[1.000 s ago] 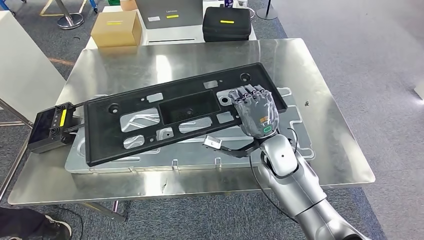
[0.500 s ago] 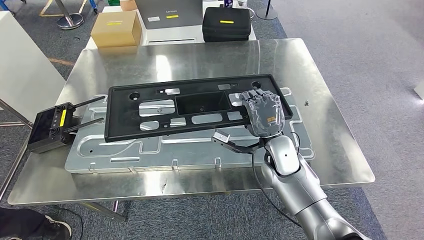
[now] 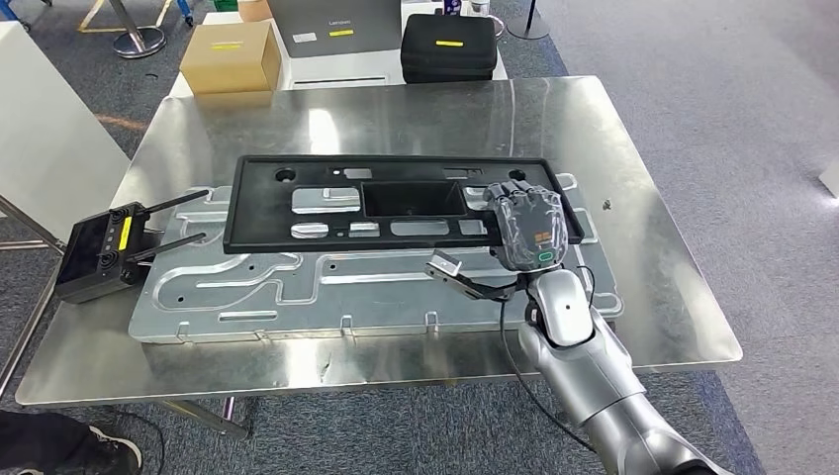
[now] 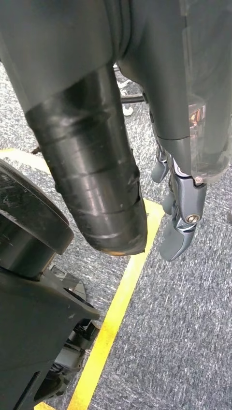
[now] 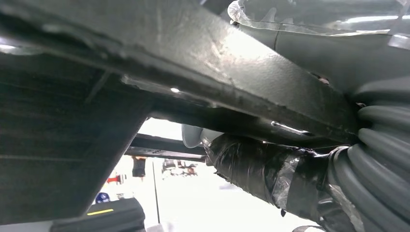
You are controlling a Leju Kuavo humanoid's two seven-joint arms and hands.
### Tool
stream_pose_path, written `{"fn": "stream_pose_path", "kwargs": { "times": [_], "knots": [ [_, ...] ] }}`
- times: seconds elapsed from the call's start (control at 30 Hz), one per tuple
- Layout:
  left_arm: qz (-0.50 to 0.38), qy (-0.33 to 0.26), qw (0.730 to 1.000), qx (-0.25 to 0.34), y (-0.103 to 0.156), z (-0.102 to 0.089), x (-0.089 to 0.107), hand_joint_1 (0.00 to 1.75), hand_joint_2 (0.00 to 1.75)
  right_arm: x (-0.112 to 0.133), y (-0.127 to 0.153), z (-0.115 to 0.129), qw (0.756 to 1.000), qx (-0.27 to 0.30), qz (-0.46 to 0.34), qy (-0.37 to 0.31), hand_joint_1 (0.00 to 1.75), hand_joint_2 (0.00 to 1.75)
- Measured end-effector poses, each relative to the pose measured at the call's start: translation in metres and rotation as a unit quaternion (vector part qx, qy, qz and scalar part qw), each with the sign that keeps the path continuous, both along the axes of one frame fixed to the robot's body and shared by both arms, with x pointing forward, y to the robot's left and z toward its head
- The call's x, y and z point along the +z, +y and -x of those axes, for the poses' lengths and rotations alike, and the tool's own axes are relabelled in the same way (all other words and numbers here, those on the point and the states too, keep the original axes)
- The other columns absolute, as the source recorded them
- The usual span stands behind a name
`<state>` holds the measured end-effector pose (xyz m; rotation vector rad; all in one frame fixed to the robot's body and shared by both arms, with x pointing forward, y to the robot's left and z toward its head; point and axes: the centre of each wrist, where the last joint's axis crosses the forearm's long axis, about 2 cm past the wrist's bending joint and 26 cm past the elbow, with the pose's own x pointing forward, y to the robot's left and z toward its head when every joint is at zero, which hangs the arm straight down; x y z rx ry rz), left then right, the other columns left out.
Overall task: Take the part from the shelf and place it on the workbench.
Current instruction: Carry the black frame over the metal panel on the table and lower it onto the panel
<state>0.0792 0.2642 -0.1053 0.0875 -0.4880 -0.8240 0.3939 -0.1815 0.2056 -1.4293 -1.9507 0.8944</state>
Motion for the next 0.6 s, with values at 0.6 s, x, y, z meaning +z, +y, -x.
{"fn": "stream_pose_path", "kwargs": {
  "times": [0.6],
  "knots": [
    [-0.001,0.005,1.0,0.002,-0.0017,0.0044,-0.0007,0.0,0.0,-0.0078,-0.0081,-0.0076,0.999,-0.036,0.029,0.026,1.64,1.75]
  ]
}}
